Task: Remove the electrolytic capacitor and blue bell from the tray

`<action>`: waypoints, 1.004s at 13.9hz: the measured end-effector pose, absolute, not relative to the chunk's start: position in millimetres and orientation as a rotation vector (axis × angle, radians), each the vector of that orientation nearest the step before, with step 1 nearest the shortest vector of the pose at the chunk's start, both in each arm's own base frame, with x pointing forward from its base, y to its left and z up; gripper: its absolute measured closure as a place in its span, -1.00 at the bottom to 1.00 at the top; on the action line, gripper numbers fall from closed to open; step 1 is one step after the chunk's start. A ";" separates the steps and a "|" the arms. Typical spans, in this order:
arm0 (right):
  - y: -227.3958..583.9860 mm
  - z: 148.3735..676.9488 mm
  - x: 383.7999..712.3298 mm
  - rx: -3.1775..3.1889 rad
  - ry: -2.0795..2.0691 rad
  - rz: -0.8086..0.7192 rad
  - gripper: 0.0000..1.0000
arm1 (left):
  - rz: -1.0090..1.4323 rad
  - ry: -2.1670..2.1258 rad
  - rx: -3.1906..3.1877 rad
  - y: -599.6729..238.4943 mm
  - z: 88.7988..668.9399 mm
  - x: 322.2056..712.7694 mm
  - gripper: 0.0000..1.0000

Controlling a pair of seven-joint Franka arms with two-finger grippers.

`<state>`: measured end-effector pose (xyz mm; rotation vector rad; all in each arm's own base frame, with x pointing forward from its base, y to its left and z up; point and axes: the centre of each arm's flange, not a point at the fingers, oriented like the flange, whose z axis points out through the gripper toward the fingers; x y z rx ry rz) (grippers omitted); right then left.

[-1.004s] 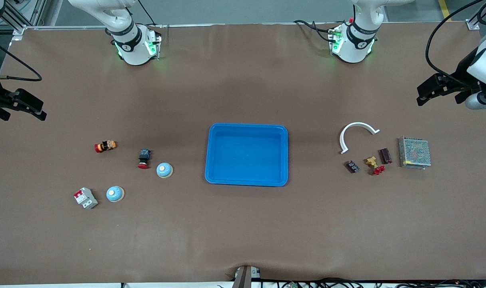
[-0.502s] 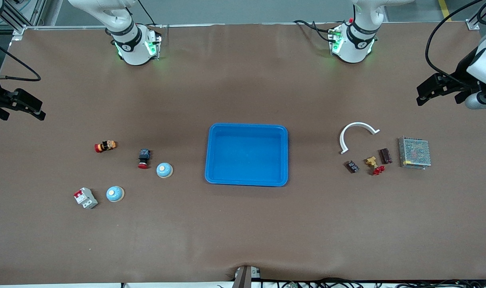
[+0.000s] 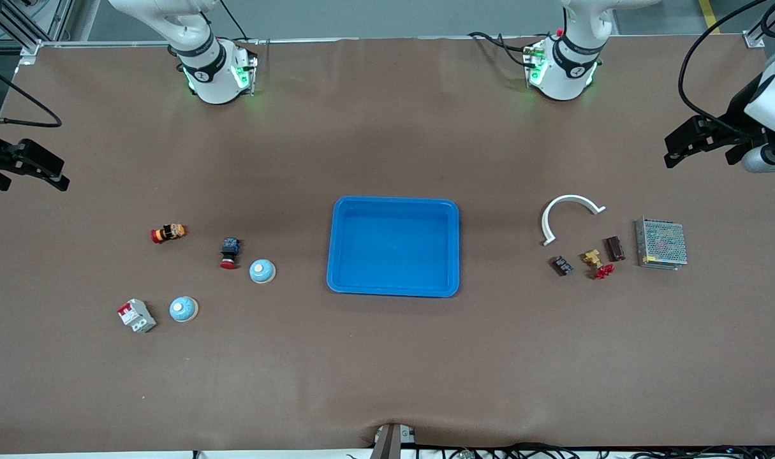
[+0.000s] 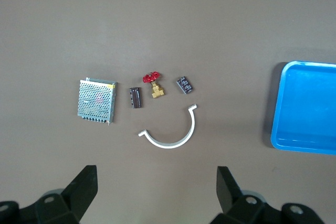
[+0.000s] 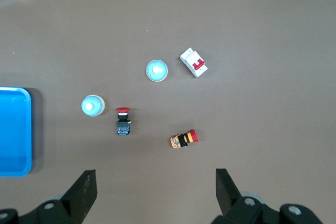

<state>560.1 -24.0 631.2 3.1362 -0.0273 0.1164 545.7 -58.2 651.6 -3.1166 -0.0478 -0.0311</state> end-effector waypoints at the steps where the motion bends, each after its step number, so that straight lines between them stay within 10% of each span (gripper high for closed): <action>1: -24.1 630.4 560.2 3.136 -0.027 0.114 -1.00 | -0.031 -0.048 -3.117 -58.2 651.6 545.7 -1.00; 14: -20.5 636.1 560.5 3.135 -0.018 0.134 -1.00 | 0.033 -0.048 -3.111 -58.0 647.5 541.5 -1.00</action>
